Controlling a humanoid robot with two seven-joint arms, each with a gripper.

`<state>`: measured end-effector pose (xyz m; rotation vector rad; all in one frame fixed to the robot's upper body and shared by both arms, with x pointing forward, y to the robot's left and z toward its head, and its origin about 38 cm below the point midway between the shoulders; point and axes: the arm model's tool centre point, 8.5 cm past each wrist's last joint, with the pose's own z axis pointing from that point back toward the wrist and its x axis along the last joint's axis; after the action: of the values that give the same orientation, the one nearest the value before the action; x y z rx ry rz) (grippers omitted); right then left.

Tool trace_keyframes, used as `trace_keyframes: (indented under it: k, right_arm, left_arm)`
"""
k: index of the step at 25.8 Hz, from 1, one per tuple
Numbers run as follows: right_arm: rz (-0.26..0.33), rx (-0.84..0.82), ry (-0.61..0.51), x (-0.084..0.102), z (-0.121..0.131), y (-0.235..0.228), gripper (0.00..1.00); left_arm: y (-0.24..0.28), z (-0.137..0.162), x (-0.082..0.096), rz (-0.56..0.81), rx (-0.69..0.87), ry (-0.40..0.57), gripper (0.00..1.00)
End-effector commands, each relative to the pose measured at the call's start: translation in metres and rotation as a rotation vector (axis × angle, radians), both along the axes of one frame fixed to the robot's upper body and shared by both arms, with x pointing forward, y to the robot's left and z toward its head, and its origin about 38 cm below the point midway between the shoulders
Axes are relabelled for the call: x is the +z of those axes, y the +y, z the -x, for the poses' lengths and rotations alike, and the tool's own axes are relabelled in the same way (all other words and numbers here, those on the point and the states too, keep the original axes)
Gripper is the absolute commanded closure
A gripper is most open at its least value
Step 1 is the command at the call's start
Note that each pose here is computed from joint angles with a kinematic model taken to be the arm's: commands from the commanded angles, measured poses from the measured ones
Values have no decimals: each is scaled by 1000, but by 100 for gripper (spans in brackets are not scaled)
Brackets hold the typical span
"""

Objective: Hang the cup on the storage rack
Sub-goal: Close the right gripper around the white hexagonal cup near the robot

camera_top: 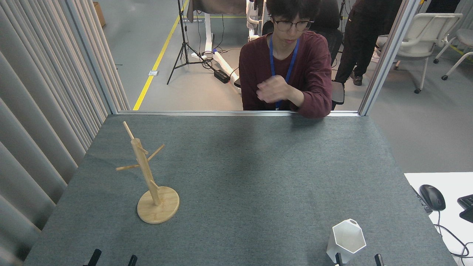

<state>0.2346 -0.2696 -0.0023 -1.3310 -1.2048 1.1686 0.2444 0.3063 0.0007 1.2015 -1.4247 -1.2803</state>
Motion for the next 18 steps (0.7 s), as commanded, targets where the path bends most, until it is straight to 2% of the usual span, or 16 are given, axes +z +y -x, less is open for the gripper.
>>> trace_keyframes:
  k: [1,11,18]
  right_arm:
    - [1,1,1,0,0,0,1]
    - [-5,10,15,-4,0,3,1]
    - [-22,22,34,-16,-24,2,1]
  left_arm:
    - [0,0,0,1,0,-1,0]
    - [6,3,-8,11,27,19,0]
    - [6,4,-9,15,29,22,0]
